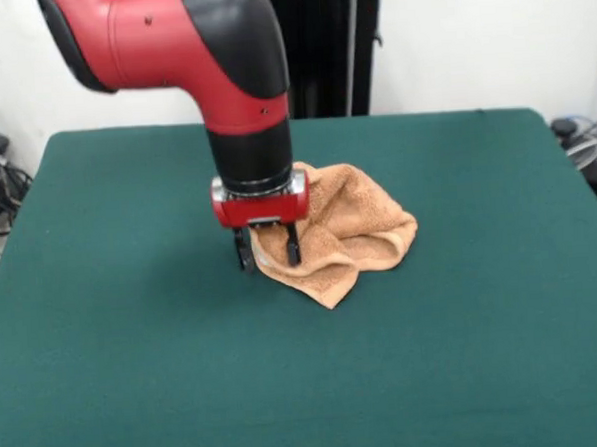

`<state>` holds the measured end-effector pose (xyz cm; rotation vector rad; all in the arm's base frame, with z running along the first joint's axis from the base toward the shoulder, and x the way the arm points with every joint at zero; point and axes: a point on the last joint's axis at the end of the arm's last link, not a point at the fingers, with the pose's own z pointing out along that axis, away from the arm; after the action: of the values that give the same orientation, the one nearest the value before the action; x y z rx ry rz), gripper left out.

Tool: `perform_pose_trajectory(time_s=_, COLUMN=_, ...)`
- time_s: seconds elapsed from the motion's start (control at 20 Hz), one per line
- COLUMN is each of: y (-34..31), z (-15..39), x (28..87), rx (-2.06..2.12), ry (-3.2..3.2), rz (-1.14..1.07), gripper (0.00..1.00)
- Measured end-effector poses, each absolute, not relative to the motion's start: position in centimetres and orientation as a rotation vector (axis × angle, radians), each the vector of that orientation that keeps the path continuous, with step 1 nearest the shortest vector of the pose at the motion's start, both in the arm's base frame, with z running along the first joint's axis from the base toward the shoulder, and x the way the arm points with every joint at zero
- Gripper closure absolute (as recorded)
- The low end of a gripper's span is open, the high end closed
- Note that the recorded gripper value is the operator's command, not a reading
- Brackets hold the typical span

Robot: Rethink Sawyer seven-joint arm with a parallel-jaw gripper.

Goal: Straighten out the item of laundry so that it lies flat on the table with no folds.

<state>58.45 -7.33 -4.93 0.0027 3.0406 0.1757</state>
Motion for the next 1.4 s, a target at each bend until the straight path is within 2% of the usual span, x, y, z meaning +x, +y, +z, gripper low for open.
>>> perform_pose_trajectory(time_s=1.15, y=-4.8, z=-2.0, x=59.2, rx=-0.168, ry=2.979, rz=0.175, gripper=0.0)
perform_pose_trajectory(time_s=1.2, y=-4.4, z=-1.9, x=59.2, rx=-0.176, ry=2.98, rz=0.183, gripper=1.0)
perform_pose_trajectory(time_s=1.4, y=-4.2, z=-1.8, x=59.3, rx=-0.18, ry=2.981, rz=0.19, gripper=1.0)
